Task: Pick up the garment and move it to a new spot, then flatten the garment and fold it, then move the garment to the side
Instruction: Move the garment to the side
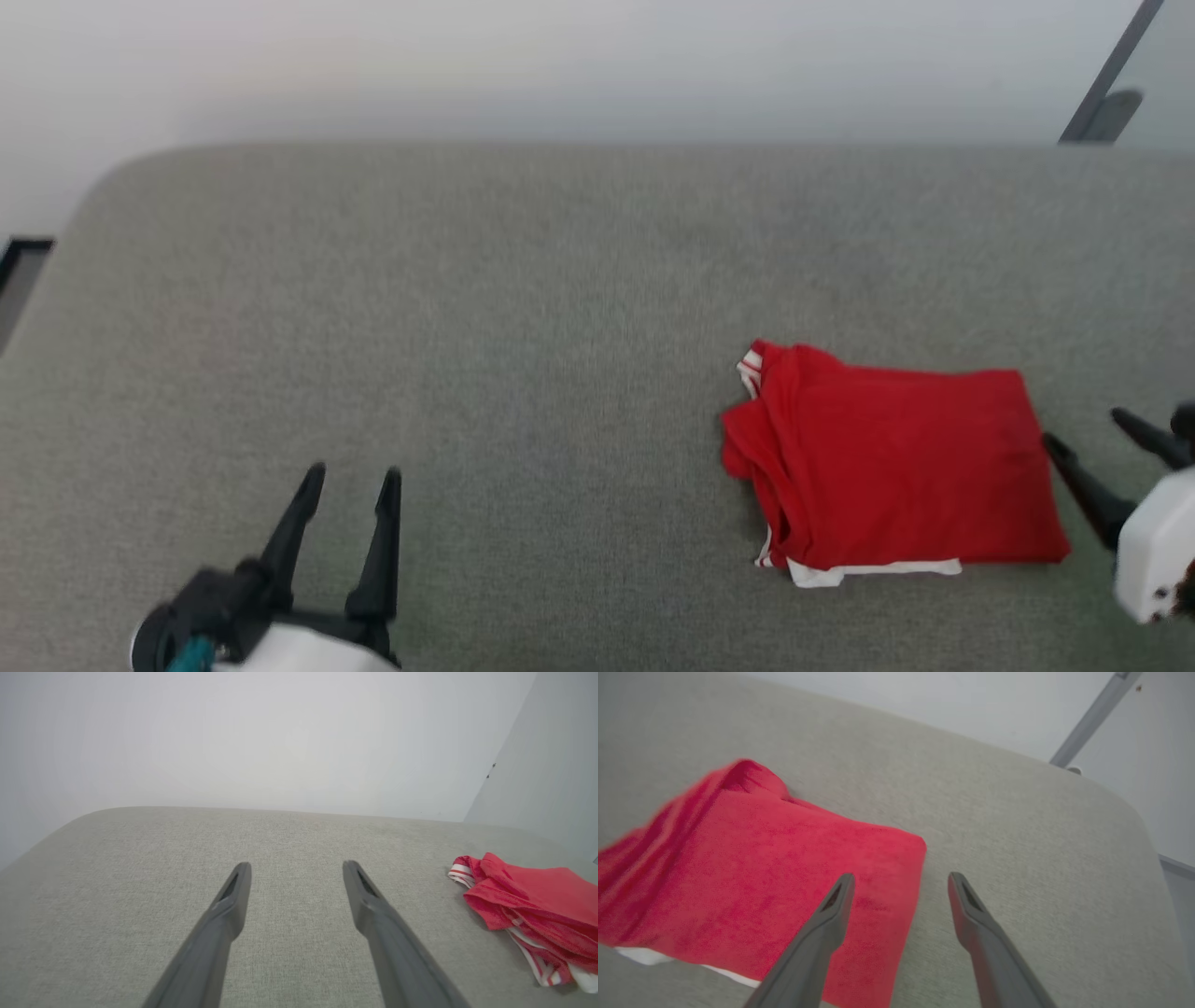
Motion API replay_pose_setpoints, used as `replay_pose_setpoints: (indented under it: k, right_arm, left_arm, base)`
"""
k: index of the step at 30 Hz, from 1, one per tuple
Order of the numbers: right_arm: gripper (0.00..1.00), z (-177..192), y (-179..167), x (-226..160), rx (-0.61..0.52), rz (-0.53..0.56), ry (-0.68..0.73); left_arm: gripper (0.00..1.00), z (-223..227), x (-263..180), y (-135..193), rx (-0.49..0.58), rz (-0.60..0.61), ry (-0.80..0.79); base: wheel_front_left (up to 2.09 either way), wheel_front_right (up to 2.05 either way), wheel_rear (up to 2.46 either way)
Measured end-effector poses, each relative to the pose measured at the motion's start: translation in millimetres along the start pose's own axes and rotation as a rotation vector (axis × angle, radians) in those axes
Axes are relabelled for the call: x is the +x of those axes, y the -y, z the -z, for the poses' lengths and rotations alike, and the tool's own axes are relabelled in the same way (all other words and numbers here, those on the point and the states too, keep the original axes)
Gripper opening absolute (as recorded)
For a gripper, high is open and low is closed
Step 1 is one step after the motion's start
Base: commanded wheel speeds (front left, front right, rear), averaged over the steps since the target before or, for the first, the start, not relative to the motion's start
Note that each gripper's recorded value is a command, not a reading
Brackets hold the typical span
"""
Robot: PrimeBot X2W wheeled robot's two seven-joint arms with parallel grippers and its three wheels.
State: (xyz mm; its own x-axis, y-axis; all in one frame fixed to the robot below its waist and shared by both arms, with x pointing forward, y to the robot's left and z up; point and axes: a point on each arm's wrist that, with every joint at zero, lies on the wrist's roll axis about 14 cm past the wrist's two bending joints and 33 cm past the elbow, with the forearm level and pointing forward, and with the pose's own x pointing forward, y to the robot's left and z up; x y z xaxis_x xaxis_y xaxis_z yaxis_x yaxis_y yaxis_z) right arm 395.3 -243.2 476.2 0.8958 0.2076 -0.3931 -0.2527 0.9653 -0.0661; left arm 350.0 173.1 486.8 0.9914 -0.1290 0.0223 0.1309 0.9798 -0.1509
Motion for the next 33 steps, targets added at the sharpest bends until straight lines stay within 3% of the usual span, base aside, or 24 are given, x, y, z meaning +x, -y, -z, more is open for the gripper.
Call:
replay_pose_setpoints:
  k: [2, 13, 22, 23, 24, 25, 33]
  right_arm:
    - [1.00, 7.8, 7.6, 9.7, -0.046, -0.019, -0.109]
    - [1.00, 57.8, 16.6, 47.5, 0.020, -0.127, -0.575]
    - [1.00, 92.6, -7.1, 71.9, 0.020, -0.231, -0.718]
    - [0.76, 94.0, -8.8, 73.5, 0.021, -0.239, -0.723]
    - [0.12, 95.6, -10.5, 74.1, 0.019, -0.246, -0.728]
    - [0.00, 95.8, -10.9, 74.7, 0.023, -0.249, -0.728]
    - [0.00, 85.0, -2.7, 71.2, 0.090, -0.214, -0.626]
  left_arm:
    - [1.00, 2.6, 11.6, -0.2, 0.005, 0.010, -0.008]
    - [1.00, 31.2, 58.6, 5.8, -0.025, 0.034, -0.066]
    - [1.00, 45.9, 76.3, -4.4, -0.031, 0.014, -0.095]
    - [1.00, 47.1, 76.7, -5.4, -0.030, 0.012, -0.098]
    - [1.00, 47.9, 76.9, -6.5, -0.029, 0.010, -0.101]
    - [1.00, 48.7, 77.0, -6.7, -0.028, 0.010, -0.103]
    - [1.00, 49.3, 85.2, 5.6, -0.019, 0.070, -0.102]
  base:
    - [0.00, 0.00, 0.00]
    - [0.00, 0.00, 0.00]
    - [0.00, 0.00, 0.00]
    - [0.00, 0.00, 0.00]
    - [0.00, 0.00, 0.00]
    - [0.00, 0.00, 0.00]
    - [0.00, 0.00, 0.00]
